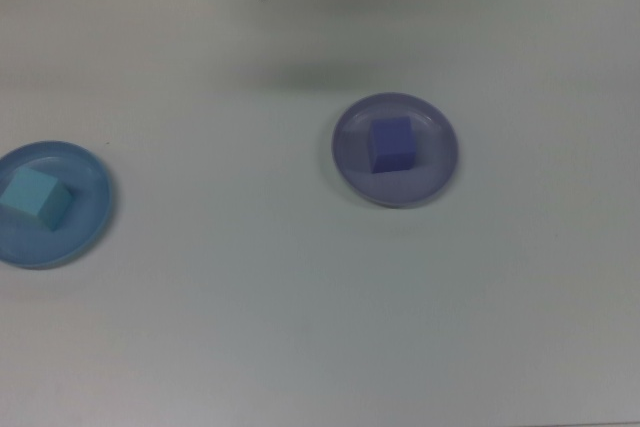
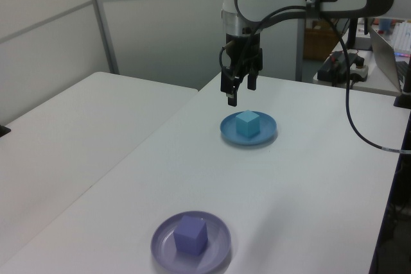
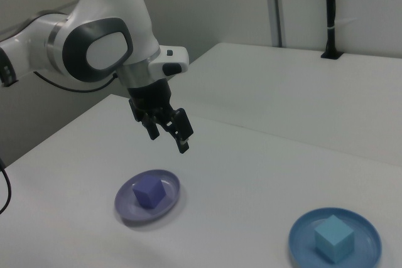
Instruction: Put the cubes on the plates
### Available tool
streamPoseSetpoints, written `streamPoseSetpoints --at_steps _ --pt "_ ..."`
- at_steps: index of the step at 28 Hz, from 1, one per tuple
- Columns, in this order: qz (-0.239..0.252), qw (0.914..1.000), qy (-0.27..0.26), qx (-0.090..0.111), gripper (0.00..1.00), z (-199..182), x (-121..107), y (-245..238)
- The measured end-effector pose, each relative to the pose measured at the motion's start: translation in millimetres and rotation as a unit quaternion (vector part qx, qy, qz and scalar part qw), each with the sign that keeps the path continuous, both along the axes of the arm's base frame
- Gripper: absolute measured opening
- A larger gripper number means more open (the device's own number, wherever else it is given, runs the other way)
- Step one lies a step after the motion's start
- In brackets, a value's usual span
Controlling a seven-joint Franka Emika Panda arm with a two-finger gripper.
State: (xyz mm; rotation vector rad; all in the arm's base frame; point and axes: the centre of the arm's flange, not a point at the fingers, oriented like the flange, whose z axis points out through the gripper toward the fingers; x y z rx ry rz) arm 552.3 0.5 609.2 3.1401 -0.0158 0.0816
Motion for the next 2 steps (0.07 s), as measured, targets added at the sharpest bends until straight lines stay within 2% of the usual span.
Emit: streamPoseSetpoints --at_steps 2 --pt "0.001 1.0 0.001 0.0 1.0 -0.1 -0.2 0.1"
